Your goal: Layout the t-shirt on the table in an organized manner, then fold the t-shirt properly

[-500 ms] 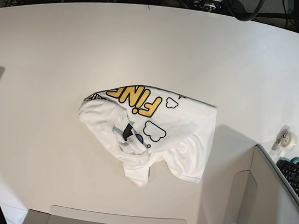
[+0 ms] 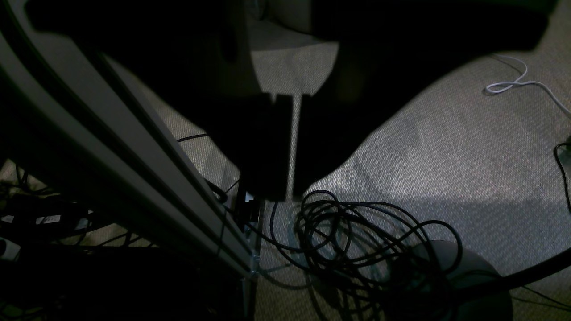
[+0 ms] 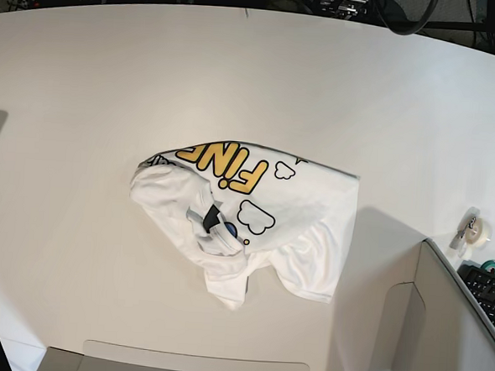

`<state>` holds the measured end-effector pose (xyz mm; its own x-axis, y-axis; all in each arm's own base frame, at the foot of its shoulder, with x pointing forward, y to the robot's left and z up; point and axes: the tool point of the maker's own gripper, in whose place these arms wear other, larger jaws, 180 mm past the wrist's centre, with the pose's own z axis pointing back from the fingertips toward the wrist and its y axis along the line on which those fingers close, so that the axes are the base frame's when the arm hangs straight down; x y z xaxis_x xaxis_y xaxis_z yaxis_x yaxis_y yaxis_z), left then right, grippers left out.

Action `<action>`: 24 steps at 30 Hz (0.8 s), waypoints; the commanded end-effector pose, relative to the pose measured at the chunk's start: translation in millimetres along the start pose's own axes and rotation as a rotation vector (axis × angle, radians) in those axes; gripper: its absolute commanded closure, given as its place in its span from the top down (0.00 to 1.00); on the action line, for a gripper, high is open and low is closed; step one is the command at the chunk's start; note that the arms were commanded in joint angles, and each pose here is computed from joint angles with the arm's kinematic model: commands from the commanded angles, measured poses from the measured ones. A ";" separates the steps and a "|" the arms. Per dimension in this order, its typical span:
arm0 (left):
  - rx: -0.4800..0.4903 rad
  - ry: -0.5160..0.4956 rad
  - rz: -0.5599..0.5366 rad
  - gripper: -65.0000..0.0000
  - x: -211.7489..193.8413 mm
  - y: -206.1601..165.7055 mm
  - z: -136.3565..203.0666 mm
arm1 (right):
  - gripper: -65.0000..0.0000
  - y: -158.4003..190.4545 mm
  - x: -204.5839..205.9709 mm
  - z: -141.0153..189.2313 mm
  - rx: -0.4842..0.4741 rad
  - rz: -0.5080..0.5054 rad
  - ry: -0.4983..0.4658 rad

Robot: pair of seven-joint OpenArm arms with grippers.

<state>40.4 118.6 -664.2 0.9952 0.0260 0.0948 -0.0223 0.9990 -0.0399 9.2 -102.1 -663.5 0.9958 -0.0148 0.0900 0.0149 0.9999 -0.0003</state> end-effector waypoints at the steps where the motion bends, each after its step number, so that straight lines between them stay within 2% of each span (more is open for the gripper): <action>1: 0.004 -0.019 -0.002 0.01 5.9 1.7 0.0 | 0.00 5.1 -1.7 0.4 0.019 0.002 -0.004; 15: 0.005 -0.021 0.005 0.01 -2.9 1.8 1.0 | 0.00 4.3 -2.7 0.4 0.018 0.006 -0.002; 21: -0.009 0.004 0.011 0.01 -21.9 -7.7 1.9 | 0.00 -10.3 -16.6 5.0 -0.004 0.011 -0.024; 24: -0.015 -0.017 0.012 0.01 -26.5 -12.2 4.5 | 0.00 -21.4 -23.1 10.3 -0.022 0.034 -0.051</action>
<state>13.6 109.4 -662.2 0.9944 0.0308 0.1012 -0.0260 0.9985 -0.0489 -13.9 -124.5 -655.8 0.9910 0.0171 0.1329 -0.0121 0.9992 -0.0380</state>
